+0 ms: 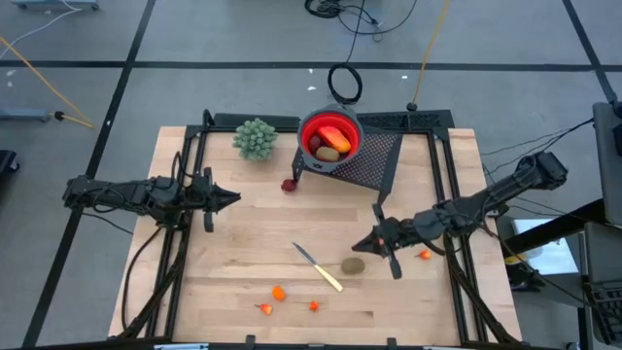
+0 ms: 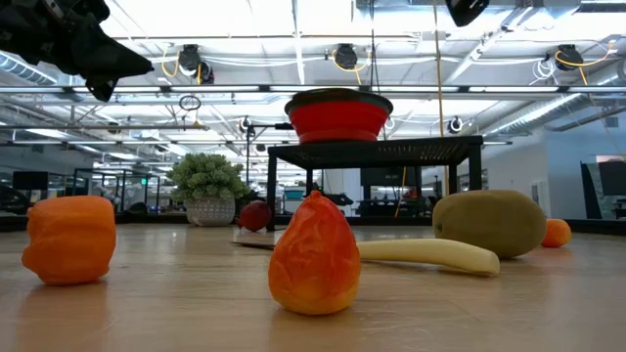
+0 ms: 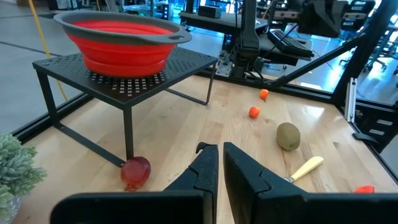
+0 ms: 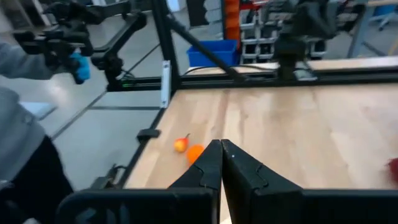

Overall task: Pick & Place Fruit
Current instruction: Put the brown kiwi into the red strainer bowl on the shelf

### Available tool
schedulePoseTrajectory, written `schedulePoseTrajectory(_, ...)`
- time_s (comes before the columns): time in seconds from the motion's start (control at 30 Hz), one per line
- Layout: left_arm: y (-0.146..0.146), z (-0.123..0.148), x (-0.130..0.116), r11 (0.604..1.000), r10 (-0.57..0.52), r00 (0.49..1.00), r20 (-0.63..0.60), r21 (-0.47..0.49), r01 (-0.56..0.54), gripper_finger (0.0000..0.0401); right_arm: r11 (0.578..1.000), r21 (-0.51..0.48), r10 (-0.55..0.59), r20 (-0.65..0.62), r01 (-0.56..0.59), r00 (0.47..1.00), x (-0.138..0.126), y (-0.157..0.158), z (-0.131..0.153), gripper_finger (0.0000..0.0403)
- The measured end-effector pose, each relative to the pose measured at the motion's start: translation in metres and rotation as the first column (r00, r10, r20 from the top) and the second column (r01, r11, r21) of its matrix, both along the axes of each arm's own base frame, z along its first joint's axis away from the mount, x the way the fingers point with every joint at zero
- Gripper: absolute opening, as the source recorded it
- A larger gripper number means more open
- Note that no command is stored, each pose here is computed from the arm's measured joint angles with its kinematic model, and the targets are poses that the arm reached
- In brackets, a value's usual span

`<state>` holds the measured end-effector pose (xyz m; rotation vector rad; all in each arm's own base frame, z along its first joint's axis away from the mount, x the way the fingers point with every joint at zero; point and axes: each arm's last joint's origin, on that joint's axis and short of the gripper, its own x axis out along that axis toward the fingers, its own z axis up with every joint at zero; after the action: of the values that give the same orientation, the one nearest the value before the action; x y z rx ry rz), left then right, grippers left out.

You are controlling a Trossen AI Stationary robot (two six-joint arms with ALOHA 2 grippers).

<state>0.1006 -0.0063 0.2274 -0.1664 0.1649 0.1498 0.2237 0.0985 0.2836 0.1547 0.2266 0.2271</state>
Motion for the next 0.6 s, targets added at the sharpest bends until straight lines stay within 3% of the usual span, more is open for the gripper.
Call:
schedulePoseTrajectory(0.3,0.000,0.000,0.000,1.000,0.000,1.000,0.001,-0.001,0.000,0.0024,0.996,0.091,0.008,-0.156,0.007,0.988,-0.001,0.010,-0.019,0.0001)
schedulePoseTrajectory(0.6,0.000,0.000,0.000,1.000,0.000,1.000,0.001,-0.001,0.000,0.0024,0.985,0.170,0.098,-0.351,-0.039,0.931,0.011,0.020,-0.042,0.0000)
